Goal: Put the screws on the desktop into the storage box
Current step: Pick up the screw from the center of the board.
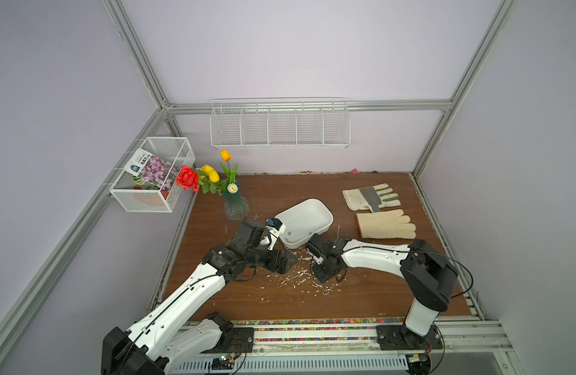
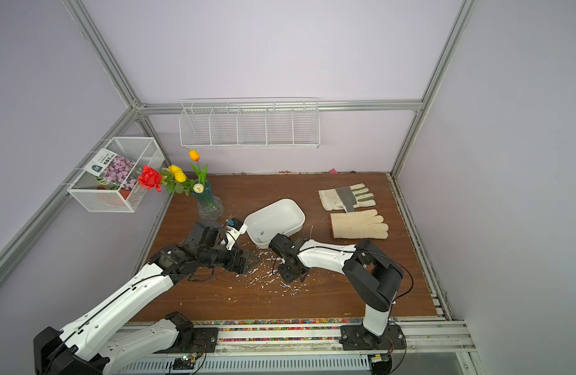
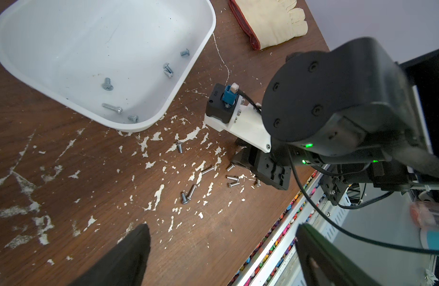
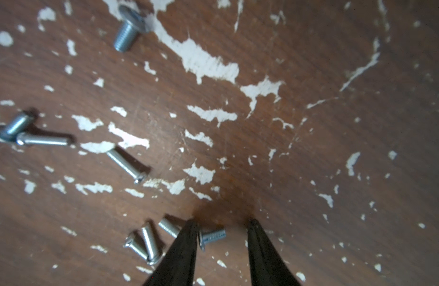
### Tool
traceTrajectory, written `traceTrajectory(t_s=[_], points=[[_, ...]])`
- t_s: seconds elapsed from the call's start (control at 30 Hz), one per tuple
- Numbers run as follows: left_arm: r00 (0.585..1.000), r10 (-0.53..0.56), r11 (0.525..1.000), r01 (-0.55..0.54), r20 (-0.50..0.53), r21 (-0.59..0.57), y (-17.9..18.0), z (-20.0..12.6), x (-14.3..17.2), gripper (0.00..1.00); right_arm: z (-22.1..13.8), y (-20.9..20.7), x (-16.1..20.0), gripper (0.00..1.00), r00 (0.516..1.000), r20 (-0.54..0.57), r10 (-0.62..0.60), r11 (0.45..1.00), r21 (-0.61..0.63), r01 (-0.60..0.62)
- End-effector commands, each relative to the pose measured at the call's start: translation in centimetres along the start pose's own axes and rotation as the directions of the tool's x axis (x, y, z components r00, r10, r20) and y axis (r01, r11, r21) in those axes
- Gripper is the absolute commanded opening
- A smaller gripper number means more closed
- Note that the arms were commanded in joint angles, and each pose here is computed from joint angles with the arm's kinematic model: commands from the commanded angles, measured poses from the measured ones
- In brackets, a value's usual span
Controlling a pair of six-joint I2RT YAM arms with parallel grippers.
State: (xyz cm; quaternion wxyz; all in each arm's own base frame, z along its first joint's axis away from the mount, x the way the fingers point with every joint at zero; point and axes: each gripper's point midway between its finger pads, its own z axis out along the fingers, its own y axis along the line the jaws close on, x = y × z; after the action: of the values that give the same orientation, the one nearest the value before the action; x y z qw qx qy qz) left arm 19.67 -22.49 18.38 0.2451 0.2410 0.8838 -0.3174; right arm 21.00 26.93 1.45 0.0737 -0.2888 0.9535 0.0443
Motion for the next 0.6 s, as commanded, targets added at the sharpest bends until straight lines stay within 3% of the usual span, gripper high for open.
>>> traceTrajectory(t_s=[0.0,0.57], points=[[1.000,0.024,1.000,-0.024,0.004,0.016,-0.14,0.15,0.08,0.94,0.28,0.03,0.04,0.36,1.000,-0.013,-0.008,1.000,0.019,0.009],[1.000,0.020,1.000,-0.020,-0.004,0.018,-0.07,0.35,0.26,0.93,0.53,0.17,0.39,0.20,1.000,-0.022,-0.021,0.999,0.031,0.022]])
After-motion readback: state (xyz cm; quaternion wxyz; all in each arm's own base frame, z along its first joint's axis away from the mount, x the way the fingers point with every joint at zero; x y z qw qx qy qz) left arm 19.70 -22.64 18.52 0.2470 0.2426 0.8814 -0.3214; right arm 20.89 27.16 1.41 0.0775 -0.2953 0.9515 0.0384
